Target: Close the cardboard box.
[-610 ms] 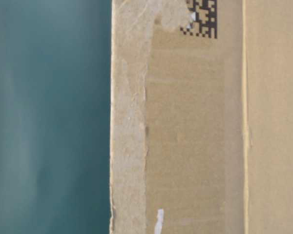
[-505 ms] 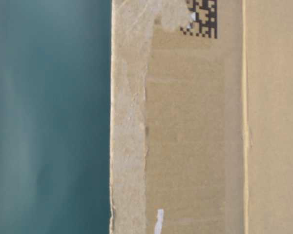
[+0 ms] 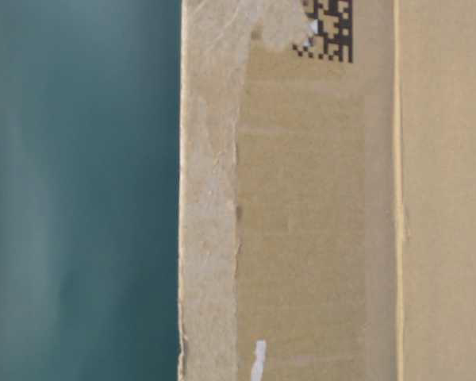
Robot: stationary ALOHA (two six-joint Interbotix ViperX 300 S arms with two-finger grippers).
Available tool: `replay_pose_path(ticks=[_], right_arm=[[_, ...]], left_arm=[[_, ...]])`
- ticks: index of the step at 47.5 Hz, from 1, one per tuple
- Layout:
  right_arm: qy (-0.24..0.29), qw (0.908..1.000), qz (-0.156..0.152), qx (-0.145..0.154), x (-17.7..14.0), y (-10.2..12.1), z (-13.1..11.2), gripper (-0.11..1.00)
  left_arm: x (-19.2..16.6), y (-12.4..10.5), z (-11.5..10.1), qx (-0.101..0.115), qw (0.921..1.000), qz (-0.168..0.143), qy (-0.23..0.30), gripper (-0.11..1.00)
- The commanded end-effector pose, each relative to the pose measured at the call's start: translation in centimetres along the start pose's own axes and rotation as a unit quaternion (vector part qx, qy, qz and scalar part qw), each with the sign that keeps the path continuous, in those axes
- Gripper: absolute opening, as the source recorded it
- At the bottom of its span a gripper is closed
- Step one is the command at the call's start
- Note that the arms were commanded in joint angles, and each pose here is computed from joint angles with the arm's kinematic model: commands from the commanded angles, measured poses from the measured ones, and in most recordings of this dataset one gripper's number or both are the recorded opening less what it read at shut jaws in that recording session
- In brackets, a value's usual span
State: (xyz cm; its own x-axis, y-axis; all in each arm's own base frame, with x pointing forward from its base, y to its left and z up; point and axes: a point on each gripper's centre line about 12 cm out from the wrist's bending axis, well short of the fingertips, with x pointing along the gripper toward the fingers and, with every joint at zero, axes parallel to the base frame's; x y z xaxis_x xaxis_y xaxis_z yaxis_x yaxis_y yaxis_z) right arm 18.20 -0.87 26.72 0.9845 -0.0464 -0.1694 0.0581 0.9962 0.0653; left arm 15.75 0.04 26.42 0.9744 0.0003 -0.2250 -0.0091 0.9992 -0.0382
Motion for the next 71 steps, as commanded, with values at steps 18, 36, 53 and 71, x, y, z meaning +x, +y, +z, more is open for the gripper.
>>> replay_pose_path(ticks=[18, 36, 53, 71], right_arm=[[0.079, 0.9963, -0.022, 0.025, 1.9, -0.9, -7.1, 0.00], [0.091, 0.9951, -0.030, 0.023, 3.0, -1.2, -9.1, 0.00], [0.074, 0.9965, -0.029, 0.023, 4.3, -1.2, -7.2, 0.00], [0.066, 0.9974, -0.026, 0.011, 9.0, -1.0, -3.8, 0.00]], left_arm=[[2.2, 0.6, -5.8, -0.043, 0.9944, 0.017, 0.095, 0.00], [2.6, 0.6, -6.4, -0.047, 0.9931, 0.018, 0.106, 0.00], [5.5, 0.7, -6.4, -0.054, 0.9936, 0.022, 0.097, 0.00], [11.0, 0.9, -3.8, -0.048, 0.9940, 0.024, 0.096, 0.00]])
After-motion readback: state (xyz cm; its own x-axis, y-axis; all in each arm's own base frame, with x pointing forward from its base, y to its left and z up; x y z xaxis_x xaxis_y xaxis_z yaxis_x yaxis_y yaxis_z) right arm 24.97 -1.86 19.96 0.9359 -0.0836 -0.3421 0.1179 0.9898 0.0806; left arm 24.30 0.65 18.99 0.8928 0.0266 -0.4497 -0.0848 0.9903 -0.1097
